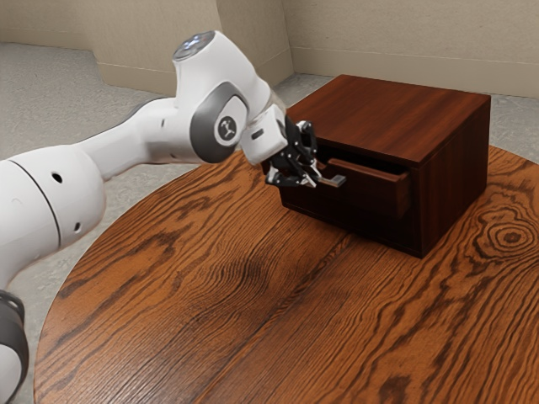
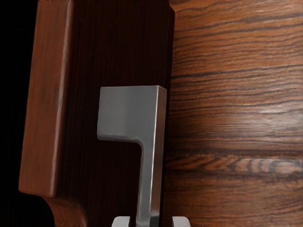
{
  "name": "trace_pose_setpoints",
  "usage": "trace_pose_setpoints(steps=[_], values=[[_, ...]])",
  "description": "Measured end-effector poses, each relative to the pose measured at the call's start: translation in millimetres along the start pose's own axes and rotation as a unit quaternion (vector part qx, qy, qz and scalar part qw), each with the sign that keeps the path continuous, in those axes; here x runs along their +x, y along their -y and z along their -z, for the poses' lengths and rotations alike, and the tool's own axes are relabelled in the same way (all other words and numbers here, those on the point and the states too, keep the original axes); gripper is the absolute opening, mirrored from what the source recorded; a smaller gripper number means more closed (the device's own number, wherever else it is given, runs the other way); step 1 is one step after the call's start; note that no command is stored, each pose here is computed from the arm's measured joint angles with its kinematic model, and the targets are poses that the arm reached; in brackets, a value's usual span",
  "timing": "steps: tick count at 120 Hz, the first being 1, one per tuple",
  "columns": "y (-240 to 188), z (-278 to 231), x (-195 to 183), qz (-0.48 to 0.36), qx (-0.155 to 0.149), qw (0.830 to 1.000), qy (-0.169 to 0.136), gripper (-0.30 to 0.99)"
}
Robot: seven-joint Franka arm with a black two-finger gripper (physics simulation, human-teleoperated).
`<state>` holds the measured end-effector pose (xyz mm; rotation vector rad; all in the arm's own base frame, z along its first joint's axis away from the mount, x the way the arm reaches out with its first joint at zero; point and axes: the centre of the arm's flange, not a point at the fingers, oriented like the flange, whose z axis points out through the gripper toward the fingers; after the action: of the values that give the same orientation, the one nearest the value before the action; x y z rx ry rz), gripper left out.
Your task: Pull the drawer handle with one arm to open the drawer
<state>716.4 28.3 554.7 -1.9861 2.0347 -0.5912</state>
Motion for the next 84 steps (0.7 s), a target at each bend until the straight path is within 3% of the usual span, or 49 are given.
trace_pose_setpoints(steps=[84], values=[[-24, 19, -10, 0.019, -0.003, 1.0, 0.007, 0.02]])
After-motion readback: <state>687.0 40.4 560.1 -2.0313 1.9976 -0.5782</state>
